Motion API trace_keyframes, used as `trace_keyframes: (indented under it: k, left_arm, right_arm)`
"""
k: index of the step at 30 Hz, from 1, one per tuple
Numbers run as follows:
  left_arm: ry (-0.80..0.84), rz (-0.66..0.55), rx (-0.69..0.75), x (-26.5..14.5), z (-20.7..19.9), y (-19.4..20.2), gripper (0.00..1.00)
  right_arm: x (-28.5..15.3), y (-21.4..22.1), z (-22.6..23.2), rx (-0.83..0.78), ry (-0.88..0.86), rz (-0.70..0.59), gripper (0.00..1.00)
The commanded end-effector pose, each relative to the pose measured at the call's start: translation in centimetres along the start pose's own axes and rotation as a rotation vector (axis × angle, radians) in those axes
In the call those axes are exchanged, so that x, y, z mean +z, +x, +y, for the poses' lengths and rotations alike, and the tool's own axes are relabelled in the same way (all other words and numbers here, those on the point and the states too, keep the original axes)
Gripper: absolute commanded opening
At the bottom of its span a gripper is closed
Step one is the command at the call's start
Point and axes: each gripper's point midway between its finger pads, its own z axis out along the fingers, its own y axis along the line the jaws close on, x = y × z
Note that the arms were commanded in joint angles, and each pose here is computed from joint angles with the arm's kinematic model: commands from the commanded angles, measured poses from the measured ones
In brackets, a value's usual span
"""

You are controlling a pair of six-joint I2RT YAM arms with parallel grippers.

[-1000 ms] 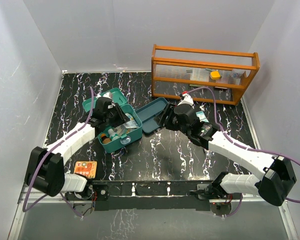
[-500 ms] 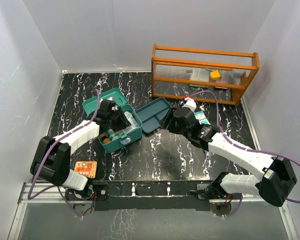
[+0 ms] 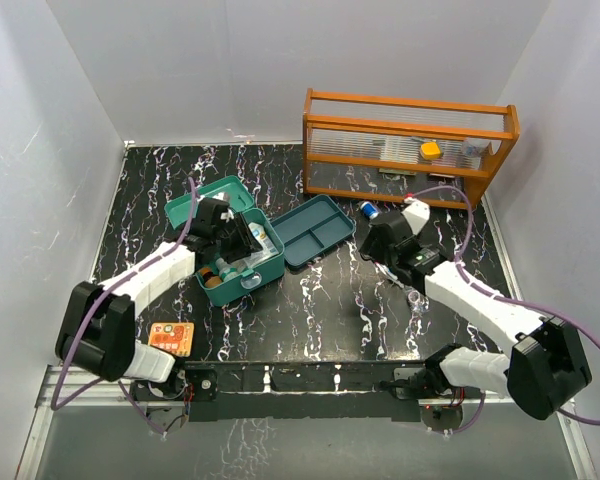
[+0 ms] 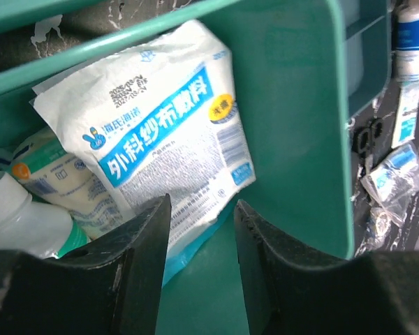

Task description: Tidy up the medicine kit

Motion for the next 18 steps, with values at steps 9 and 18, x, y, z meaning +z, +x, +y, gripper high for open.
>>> trace_keyframes:
  k: [9, 18]
  left_arm:
    - [0.236, -0.153, 0.137, -8.6, -5.2, -2.4, 0.47]
    - [0.484, -0.229, 0.227, -14.1, -9.4, -2.4, 0.55]
  right_arm:
    - [0.1, -1.3, -11.9, 0.169, 0.308, -0.059, 0.61]
    - [2.2, -0.7, -12.1, 0.165, 0.253, -0.028, 0.6]
